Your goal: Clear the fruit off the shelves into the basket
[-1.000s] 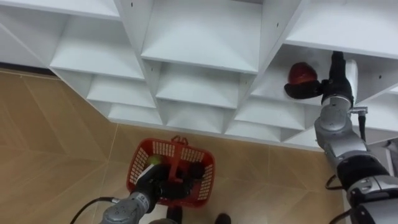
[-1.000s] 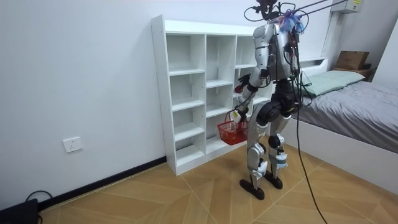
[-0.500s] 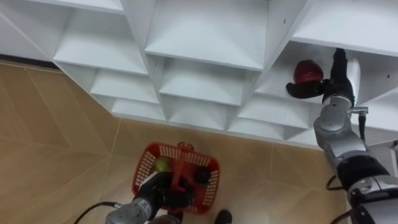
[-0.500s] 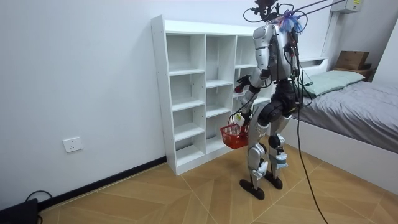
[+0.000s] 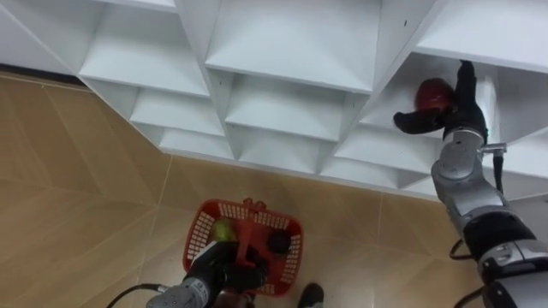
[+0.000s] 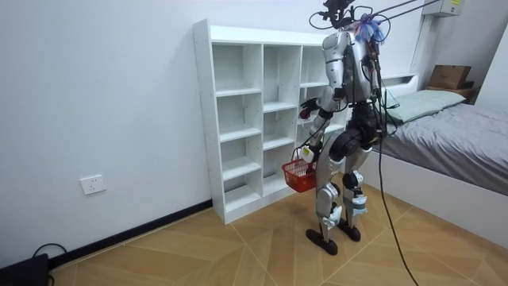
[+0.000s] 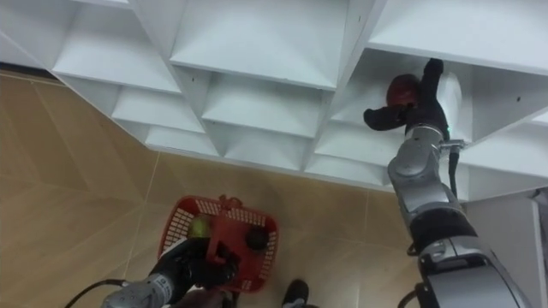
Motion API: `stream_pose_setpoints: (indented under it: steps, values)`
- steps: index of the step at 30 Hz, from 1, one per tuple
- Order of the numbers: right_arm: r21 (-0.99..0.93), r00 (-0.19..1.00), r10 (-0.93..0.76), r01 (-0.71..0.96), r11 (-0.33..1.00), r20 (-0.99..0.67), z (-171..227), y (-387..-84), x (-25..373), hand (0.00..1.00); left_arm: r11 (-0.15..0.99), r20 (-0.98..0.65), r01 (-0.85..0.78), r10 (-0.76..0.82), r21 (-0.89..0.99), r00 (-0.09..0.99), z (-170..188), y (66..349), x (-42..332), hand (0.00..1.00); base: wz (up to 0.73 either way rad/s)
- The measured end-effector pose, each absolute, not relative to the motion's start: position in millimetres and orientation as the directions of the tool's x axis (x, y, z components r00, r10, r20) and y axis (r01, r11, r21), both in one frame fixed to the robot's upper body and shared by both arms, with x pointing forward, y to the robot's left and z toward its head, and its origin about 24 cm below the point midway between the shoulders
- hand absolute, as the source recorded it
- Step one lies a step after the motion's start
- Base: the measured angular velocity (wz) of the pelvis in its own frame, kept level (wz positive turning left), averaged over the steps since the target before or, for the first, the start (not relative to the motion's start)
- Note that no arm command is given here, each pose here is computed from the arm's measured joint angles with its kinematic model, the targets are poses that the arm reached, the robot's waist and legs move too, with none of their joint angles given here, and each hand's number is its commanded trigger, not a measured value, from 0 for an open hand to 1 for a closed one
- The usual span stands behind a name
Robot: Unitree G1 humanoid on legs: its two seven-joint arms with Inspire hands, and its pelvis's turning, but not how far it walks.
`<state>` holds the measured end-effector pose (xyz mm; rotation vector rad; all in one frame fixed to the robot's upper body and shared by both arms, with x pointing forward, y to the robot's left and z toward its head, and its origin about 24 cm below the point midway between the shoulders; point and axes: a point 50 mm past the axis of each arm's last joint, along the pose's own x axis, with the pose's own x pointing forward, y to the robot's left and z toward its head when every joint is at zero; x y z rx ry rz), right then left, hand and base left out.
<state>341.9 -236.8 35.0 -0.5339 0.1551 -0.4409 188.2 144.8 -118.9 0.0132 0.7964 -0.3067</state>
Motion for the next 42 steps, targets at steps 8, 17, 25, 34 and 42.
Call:
stream_pose_setpoints:
  steps: [8, 17, 25, 34, 42]
  values:
    - [-0.544, 0.899, -0.438, 0.364, 0.756, -0.007, 39.2, -236.7, 344.3, 0.02, 0.955, -0.704, 0.276, -0.269, -0.107, 0.657, -118.9, 143.7, 188.1, 1.00, 0.00]
    - [-0.553, 0.897, -0.441, 0.369, 0.747, 0.002, 41.9, -239.1, 345.2, 1.00, 0.954, -0.704, 0.278, -0.273, -0.110, 0.656, -118.9, 143.6, 188.1, 1.00, 0.00]
    - [-0.559, 0.895, -0.446, 0.365, 0.744, -0.010, 39.4, -240.8, 343.5, 1.00, 0.954, -0.706, 0.278, -0.272, -0.109, 0.654, -119.2, 143.9, 187.6, 1.00, 0.00]
    - [-0.558, 0.895, -0.447, 0.366, 0.745, -0.011, 39.3, -240.8, 343.5, 1.00, 0.955, -0.706, 0.276, -0.267, -0.106, 0.656, -119.0, 144.1, 188.1, 1.00, 0.00]
    - [-0.556, 0.894, -0.448, 0.366, 0.746, -0.012, 39.1, -240.8, 343.4, 1.00, 0.955, -0.701, 0.277, -0.267, -0.103, 0.662, -117.6, 144.8, 189.8, 1.00, 0.00]
